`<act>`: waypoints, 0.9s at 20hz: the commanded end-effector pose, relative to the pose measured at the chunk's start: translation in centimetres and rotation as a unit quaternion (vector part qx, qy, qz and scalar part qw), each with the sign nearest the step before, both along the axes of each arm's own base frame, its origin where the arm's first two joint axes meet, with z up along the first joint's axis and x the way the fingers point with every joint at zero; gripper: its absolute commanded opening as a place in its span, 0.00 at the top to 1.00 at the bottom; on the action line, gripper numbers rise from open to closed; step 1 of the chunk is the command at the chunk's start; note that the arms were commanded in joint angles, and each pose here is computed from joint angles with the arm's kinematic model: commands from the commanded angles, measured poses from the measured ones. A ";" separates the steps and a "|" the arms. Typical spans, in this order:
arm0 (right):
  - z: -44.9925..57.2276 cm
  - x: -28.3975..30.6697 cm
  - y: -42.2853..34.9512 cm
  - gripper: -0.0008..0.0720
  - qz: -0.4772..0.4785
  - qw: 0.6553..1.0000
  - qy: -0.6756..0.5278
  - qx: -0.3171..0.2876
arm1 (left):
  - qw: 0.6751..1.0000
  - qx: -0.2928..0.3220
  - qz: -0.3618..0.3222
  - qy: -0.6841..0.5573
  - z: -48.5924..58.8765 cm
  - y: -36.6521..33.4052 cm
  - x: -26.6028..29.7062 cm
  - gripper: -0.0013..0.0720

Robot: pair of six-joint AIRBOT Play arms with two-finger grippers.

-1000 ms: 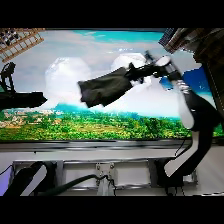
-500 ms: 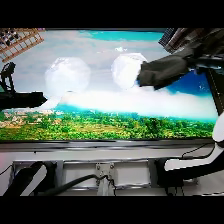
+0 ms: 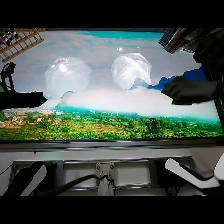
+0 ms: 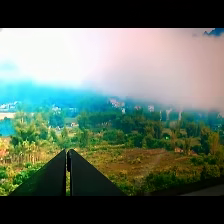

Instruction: Fold the clothes and pants, and hang the long-sleeved shirts on hangers.

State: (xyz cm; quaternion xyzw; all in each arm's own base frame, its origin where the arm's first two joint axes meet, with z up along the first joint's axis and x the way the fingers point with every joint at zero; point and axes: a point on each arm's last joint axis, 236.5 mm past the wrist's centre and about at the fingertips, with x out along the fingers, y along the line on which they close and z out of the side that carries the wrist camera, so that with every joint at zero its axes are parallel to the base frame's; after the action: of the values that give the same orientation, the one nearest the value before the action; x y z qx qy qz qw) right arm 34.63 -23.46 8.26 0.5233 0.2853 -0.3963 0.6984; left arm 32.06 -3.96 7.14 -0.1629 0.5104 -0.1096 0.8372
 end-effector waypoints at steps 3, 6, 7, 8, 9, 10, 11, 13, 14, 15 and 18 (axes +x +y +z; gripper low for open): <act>-8.1 -13.0 1.2 0.96 -0.119 0.989 0.078 0.035 | 1.000 0.000 0.000 0.000 0.0 0.0 0.0 0.96; -11.4 -18.7 3.9 0.96 -0.136 0.980 0.135 0.047 | 1.000 0.000 0.000 0.000 0.0 0.0 0.0 0.96; -12.0 -19.8 4.2 0.96 -0.140 0.979 0.144 0.044 | 1.000 0.000 0.000 0.000 0.0 0.0 0.0 0.96; -12.6 -20.5 4.5 0.96 -0.139 0.978 0.150 0.044 | 1.000 0.000 0.000 0.000 0.0 0.0 0.0 0.96; -13.0 -20.9 4.9 0.95 -0.131 0.977 0.160 0.048 | 1.000 0.000 0.000 0.000 0.0 0.0 0.0 0.96; -13.3 -21.2 5.3 0.95 -0.120 0.977 0.171 0.051 | 1.000 0.000 0.000 0.000 0.0 0.0 0.0 0.96; -13.6 -21.5 5.6 0.95 -0.110 0.976 0.178 0.053 | 1.000 0.000 0.000 0.000 0.0 0.0 0.0 0.96; -13.7 -21.9 5.8 0.85 -0.099 0.975 0.193 0.051 | 1.000 0.000 0.000 0.000 0.0 0.0 0.0 0.96; -13.6 -22.0 5.8 0.50 -0.083 0.975 0.198 0.046 | 1.000 0.000 0.000 0.000 0.0 0.0 0.0 0.96; -13.3 -22.0 5.9 0.21 -0.063 0.976 0.205 0.043 | 1.000 0.000 0.000 0.000 0.0 0.0 0.0 0.96; -9.2 -18.9 4.4 0.13 -0.046 0.988 0.148 0.014 | 1.000 0.000 0.000 0.000 0.0 0.0 0.0 0.96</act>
State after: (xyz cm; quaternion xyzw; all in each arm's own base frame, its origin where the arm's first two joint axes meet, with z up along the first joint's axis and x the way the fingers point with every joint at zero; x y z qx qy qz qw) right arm 13.82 -18.46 -3.49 0.4833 0.3819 -0.5241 0.5882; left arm 32.07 -3.95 7.13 -0.1626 0.5103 -0.1095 0.8374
